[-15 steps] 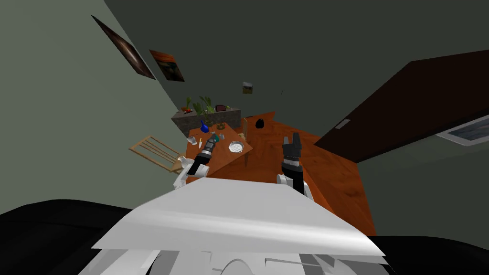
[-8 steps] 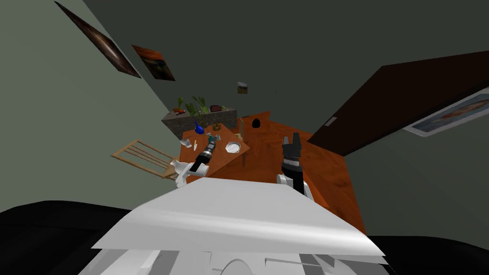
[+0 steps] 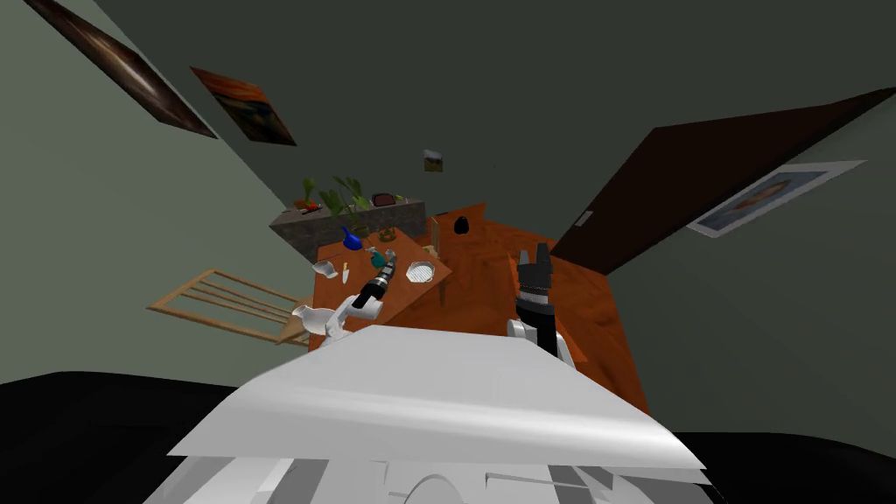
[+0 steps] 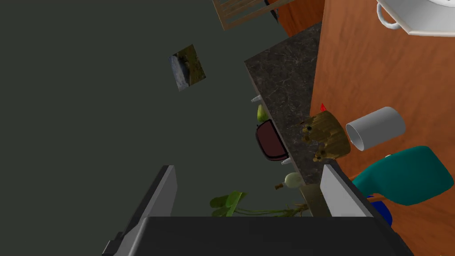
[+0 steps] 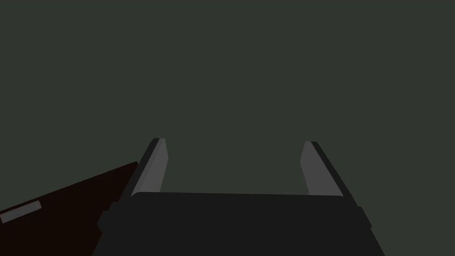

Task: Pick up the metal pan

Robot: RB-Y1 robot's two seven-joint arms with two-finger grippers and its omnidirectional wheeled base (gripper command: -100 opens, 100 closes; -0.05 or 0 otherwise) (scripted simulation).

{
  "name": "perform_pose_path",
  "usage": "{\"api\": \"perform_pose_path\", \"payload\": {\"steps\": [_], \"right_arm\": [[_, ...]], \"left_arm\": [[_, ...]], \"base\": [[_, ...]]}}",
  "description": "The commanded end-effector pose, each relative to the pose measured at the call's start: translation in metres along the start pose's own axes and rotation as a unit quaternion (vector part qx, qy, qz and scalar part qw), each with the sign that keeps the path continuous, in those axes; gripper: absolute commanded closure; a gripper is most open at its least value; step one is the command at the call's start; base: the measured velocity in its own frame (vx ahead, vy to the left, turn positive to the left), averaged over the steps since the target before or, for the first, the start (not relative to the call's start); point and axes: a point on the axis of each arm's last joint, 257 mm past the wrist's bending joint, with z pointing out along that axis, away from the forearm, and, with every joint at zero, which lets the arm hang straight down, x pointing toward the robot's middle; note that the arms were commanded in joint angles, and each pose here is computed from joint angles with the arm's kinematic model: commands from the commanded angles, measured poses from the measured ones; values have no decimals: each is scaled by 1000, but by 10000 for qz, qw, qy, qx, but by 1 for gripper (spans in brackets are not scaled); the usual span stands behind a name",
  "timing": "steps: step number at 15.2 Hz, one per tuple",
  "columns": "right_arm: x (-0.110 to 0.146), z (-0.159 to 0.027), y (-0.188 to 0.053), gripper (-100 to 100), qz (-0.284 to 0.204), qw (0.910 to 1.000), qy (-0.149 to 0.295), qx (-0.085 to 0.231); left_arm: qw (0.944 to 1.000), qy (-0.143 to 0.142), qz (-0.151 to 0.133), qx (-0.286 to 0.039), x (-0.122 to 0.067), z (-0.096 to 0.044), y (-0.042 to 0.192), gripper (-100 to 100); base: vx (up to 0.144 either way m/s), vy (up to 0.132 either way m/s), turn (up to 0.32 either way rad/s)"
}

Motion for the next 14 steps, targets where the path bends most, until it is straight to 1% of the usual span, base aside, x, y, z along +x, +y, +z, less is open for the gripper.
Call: {"api": "perform_pose_path", "payload": {"steps": [1, 2, 3, 4, 5, 6, 7, 8, 9, 10, 11, 12, 13, 14], "right_arm": [[0, 0, 0, 0, 0, 10000, 0, 0], [0, 0, 0, 0, 0, 10000, 0, 0], [0, 0, 0, 0, 0, 10000, 0, 0], [0, 0, 0, 0, 0, 10000, 0, 0], [0, 0, 0, 0, 0, 10000, 0, 0], [0, 0, 0, 0, 0, 10000, 0, 0], [0, 0, 0, 0, 0, 10000, 0, 0], [0, 0, 0, 0, 0, 10000, 0, 0], [0, 0, 0, 0, 0, 10000, 0, 0], [0, 0, 0, 0, 0, 10000, 0, 0], [0, 0, 0, 0, 0, 10000, 0, 0], [0, 0, 0, 0, 0, 10000, 0, 0], [0, 0, 0, 0, 0, 10000, 0, 0], [0, 0, 0, 0, 0, 10000, 0, 0]], "left_arm": [[9994, 20, -27, -341, -3, 4, 26, -100], [9993, 21, -27, -370, -3, 4, 29, -100], [9980, 31, -49, -627, -4, 6, 47, -100], [9980, 31, -49, -627, -4, 6, 47, -100], [9961, 37, -74, -884, -6, 8, 66, -100], [9961, 37, -74, -884, -6, 8, 66, -100], [9938, 39, -104, -1106, -7, 9, 80, -100], [9934, 40, -104, -1140, -7, 9, 84, -100], [9908, 39, -136, -1343, -8, 9, 97, -100], [9902, 39, -136, -1393, -8, 8, 102, -100], [9872, 36, -171, -1588, -9, 9, 114, -100], [9863, 36, -171, -1642, -9, 7, 119, -100], [9828, 32, -209, -1833, -10, 7, 131, -100], [9818, 31, -209, -1887, -10, 5, 136, -100]], "base": [[18, 2, -160], [18, 5, -142], [17, 4, -172], [17, 5, -148], [19, 5, -169], [20, 7, -145], [21, 5, -169], [20, 6, -154], [21, 7, -170], [19, 8, -130], [21, 9, -160], [20, 11, -139], [22, 10, -183], [22, 12, -136]]}}
